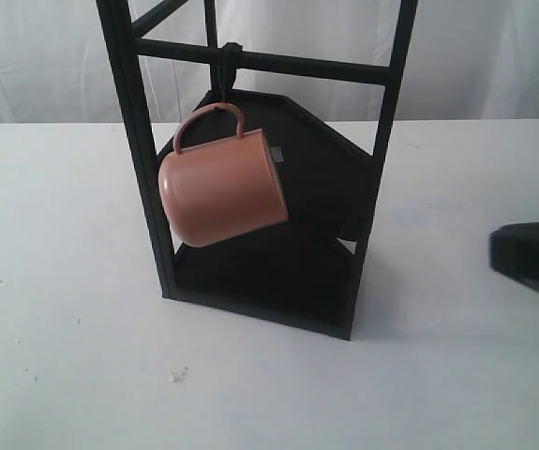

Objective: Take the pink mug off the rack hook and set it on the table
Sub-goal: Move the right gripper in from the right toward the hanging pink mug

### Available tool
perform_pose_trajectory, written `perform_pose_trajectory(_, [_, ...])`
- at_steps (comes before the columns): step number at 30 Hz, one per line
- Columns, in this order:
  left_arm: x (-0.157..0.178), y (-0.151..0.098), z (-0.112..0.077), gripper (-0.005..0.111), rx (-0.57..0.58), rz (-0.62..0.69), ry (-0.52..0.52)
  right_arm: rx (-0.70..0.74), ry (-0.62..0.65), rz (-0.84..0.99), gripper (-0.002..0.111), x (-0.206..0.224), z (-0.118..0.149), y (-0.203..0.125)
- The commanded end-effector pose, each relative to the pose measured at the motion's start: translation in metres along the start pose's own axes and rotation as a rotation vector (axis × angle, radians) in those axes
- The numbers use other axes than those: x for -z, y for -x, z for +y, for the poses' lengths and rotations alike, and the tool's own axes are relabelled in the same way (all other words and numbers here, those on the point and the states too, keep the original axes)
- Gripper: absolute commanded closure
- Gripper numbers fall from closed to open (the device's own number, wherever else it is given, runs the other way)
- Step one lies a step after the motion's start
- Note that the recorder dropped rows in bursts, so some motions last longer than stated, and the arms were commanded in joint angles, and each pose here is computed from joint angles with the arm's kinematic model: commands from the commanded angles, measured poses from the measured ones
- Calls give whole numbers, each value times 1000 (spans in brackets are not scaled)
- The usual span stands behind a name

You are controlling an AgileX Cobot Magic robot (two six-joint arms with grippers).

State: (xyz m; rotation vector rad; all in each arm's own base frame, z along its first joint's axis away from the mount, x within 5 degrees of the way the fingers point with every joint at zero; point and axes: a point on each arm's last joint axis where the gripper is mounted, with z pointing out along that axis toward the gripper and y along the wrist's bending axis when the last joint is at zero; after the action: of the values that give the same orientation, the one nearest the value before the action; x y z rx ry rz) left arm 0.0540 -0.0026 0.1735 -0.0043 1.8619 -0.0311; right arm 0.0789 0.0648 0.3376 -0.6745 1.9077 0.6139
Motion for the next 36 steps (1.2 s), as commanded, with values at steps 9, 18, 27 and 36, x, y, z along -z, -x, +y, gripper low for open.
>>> perform_pose_trajectory(9, [0, -1, 0, 107, 6, -6, 3, 231, 241, -122, 49, -22, 5, 18])
perform_pose_trajectory(18, [0, -1, 0, 107, 6, -6, 3, 337, 292, -88, 49, -52, -12, 17])
perform_pose_trajectory(27, [0, -1, 0, 107, 6, -6, 3, 399, 310, -84, 42, -65, -18, 16])
perform_pose_trajectory(36, [0, -1, 0, 107, 6, -6, 3, 483, 348, -76, 41, -74, 1, 15])
